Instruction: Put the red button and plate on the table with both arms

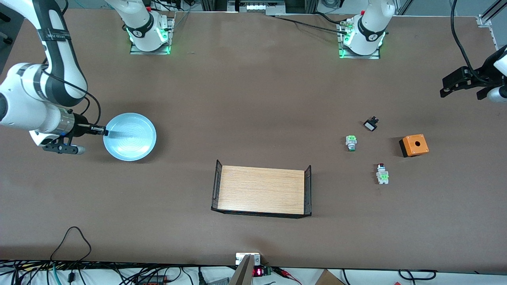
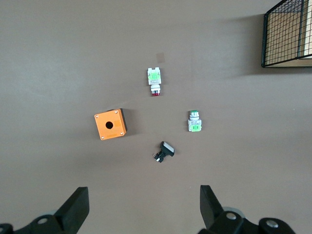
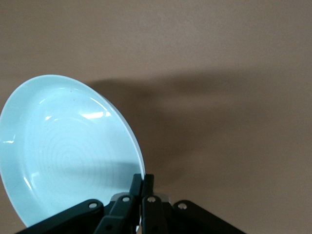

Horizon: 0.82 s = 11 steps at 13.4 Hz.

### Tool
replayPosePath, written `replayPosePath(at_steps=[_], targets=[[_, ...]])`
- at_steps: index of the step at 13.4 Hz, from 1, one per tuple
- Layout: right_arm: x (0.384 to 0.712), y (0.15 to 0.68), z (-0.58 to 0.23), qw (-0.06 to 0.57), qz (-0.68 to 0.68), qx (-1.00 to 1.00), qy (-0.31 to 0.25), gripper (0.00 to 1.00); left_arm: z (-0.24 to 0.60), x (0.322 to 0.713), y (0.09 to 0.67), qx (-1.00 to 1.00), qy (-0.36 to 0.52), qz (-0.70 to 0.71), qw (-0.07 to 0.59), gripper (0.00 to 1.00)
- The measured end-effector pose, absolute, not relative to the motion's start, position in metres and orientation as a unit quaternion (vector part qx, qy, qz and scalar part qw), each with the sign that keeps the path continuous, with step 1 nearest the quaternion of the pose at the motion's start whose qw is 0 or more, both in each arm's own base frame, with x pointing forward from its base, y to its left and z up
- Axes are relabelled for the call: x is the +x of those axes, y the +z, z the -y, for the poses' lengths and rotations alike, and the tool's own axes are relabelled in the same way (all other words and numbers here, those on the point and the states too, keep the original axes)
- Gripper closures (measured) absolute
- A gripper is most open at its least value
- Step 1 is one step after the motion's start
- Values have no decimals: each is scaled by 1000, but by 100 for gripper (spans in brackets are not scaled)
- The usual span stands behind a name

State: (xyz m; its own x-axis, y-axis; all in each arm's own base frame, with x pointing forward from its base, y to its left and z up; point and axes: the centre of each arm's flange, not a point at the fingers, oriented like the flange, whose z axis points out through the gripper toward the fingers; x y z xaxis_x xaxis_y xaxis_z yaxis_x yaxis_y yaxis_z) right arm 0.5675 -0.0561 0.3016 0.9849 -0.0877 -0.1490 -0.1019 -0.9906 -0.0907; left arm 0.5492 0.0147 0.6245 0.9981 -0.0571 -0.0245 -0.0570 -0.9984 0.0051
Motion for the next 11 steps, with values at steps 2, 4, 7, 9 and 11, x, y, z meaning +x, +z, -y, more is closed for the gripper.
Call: replayPosePath(at_steps=[2, 4, 7, 9, 11], targets=[[549, 271, 69, 46, -31, -997, 58, 98, -16, 551, 625, 1000, -6, 24, 2, 0], [537, 255, 74, 45, -28, -997, 63, 98, -16, 553, 624, 1000, 0, 17, 2, 0], [530, 239, 74, 47, -17, -996, 77, 98, -21, 554, 623, 1000, 0, 12, 2, 0], [528, 230, 79, 48, -19, -995, 85, 91, -22, 554, 623, 1000, 1, 9, 2, 0], [528, 231, 85, 49, -24, -995, 83, 70, -23, 554, 623, 1000, 2, 8, 1, 0]])
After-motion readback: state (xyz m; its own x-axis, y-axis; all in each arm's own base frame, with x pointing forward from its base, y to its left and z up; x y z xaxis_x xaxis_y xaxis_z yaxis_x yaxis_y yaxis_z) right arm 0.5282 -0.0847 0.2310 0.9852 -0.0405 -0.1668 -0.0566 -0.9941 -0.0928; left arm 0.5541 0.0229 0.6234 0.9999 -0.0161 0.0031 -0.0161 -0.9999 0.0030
